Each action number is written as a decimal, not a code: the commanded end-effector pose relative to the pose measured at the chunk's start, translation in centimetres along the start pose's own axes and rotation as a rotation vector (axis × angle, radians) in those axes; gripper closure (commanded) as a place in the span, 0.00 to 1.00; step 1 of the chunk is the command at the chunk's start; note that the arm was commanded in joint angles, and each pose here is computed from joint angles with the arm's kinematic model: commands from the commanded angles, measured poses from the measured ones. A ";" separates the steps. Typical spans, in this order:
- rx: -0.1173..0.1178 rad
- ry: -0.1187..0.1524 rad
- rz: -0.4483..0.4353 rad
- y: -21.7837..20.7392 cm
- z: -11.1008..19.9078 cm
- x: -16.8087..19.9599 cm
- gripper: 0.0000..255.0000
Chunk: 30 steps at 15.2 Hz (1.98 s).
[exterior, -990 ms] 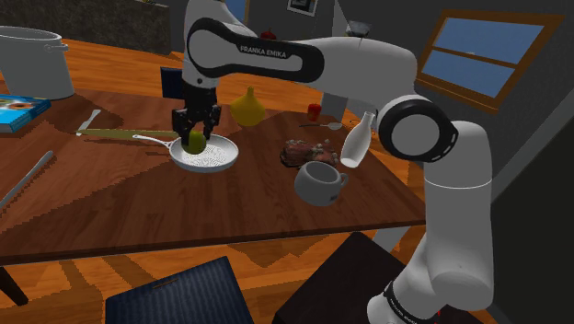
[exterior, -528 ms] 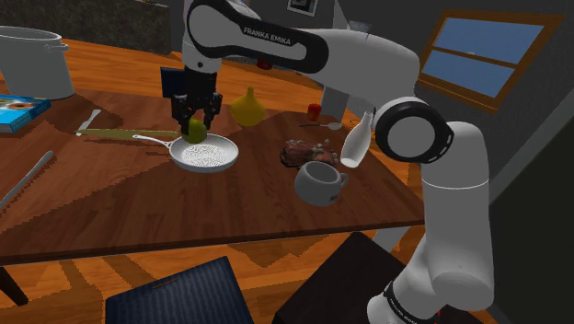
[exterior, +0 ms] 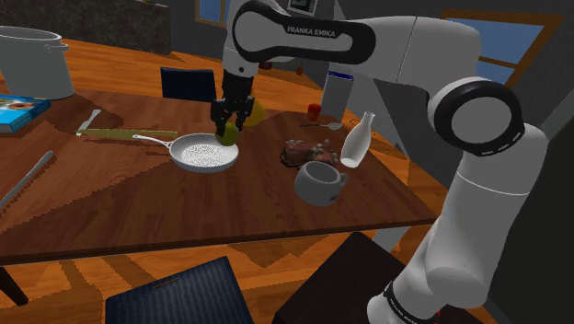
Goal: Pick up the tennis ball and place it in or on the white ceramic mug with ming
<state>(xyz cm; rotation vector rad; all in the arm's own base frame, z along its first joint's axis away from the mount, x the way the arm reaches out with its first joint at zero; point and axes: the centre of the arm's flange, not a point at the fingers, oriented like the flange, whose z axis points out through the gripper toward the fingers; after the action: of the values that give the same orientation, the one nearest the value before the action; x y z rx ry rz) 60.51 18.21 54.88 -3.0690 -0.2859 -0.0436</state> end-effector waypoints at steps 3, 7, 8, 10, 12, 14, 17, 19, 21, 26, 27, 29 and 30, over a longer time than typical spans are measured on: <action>0.000 0.000 0.000 3.5 -0.5 -4.1 1.00; 0.000 0.000 0.000 7.0 -0.9 -8.0 1.00; 0.000 0.000 0.000 7.9 -1.0 -9.0 1.00; 0.000 0.000 0.000 9.6 -1.3 -11.0 1.00; 0.000 0.000 0.000 11.4 -1.5 -13.0 1.00; 0.000 0.000 0.000 13.1 -1.7 -14.9 1.00; 0.000 0.000 0.000 15.7 -2.0 -17.9 1.00; 0.000 0.000 0.000 17.5 -2.2 -19.8 1.00; 0.000 0.000 0.000 19.3 -2.5 -21.8 1.00; 0.000 0.000 0.000 22.9 -2.4 -25.8 1.00; 0.000 0.000 0.000 22.9 -1.9 -25.9 1.00; 0.000 0.000 0.000 23.0 -0.8 -25.9 1.00; 0.000 0.000 0.000 23.0 -0.3 -25.9 1.00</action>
<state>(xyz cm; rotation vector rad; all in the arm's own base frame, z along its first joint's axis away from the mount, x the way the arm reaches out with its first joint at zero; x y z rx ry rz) 39.36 -9.00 53.64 -3.0686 -0.2860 -0.0429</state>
